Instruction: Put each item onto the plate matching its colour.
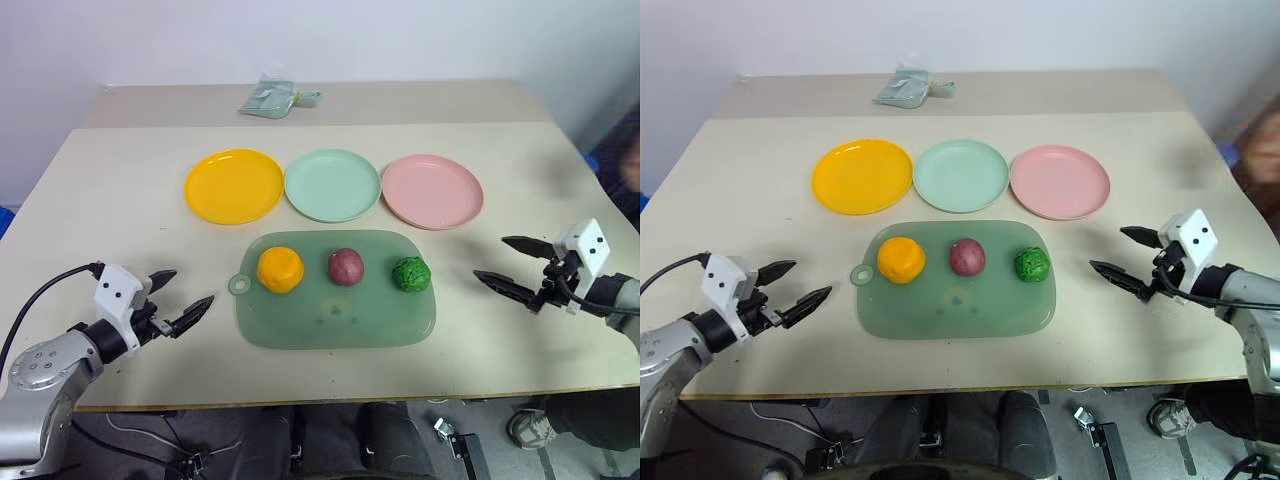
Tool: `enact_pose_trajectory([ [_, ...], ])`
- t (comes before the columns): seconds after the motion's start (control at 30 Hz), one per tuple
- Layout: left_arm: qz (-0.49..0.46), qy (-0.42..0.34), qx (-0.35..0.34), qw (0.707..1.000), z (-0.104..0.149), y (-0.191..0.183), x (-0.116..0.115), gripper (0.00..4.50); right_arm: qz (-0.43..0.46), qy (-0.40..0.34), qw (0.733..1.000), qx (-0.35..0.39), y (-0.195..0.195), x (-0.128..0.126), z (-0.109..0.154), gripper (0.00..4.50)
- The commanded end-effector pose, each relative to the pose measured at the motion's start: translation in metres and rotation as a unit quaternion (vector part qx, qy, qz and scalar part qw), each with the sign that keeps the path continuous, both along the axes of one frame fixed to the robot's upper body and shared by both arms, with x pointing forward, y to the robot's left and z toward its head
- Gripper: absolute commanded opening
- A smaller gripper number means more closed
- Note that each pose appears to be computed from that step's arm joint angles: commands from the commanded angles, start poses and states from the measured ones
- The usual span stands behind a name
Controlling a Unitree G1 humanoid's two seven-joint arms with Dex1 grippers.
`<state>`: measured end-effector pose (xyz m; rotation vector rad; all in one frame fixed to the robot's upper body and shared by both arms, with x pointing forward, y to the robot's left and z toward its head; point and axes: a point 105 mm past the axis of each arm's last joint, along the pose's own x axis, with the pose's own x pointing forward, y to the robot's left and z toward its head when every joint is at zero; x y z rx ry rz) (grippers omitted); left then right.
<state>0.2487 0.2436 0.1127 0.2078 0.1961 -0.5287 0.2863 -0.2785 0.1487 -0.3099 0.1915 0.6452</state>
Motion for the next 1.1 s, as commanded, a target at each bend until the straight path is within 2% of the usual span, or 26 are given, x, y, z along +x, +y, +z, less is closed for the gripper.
enact_pose_trajectory([
  [0.03,-0.008,-0.015,0.003,1.0,0.005,-0.008,-0.002,4.5,0.002,-0.028,1.0,0.0,0.006,0.004,0.012,4.48],
  [0.33,-0.008,-0.044,-0.038,0.998,0.017,-0.023,0.005,4.5,-0.018,-0.064,0.998,0.002,0.012,0.017,0.022,4.48],
  [0.43,-0.069,-0.037,-0.078,0.994,0.025,-0.046,0.01,4.5,-0.028,-0.08,0.996,0.008,0.011,0.016,0.025,4.48],
  [0.53,-0.124,-0.033,-0.083,0.988,0.03,-0.064,0.014,4.5,-0.031,-0.089,0.995,0.018,0.014,0.011,0.027,4.48],
  [0.73,-0.251,-0.026,-0.04,0.967,0.033,-0.108,0.035,4.5,0.004,-0.061,0.996,0.067,0.027,-0.019,0.025,4.48],
  [0.93,-0.296,-0.008,0.017,0.955,0.021,-0.124,0.056,4.5,0.119,0.014,0.99,0.074,0.074,-0.062,0.017,4.48],
  [1.0,-0.304,0.002,0.025,0.952,0.017,-0.126,0.059,4.5,0.138,0.016,0.988,0.071,0.086,-0.068,0.017,4.48],
  [1.1,-0.3,0.001,0.025,0.954,0.016,-0.126,0.065,3.64,0.137,-0.005,0.988,0.074,0.097,-0.064,0.019,4.5],
])
